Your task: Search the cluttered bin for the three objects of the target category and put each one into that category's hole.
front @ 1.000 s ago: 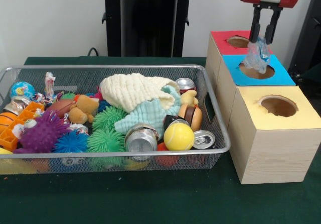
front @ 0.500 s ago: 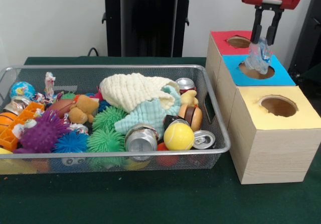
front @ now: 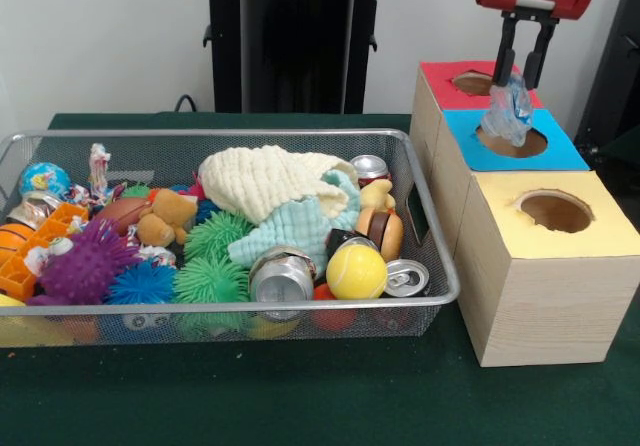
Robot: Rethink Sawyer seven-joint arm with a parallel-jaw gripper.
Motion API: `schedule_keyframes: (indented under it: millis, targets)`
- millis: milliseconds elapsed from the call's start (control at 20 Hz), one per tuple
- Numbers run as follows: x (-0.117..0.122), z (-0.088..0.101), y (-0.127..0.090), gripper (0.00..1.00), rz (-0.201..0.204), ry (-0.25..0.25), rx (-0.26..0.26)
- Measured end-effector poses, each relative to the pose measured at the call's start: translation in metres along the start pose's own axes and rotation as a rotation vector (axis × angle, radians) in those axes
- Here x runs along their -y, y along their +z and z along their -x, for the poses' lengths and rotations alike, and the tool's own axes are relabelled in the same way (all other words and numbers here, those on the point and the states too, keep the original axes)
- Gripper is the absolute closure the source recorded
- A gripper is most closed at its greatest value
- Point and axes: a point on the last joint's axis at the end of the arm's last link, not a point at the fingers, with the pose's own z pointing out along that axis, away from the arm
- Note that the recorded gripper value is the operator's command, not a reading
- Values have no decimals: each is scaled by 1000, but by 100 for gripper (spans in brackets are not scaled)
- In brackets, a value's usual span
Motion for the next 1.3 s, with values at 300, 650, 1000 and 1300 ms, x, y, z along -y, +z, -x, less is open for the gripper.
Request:
schedule_keyframes:
  millis: [300,650,1000,1300]
  targets:
    - [1,-1,1,100,0,1,-1]
    - [0,-2,2,100,0,1,-4]
    - [0,-3,4,100,2,1,-3]
    - [-1,-4,6,100,5,1,-4]
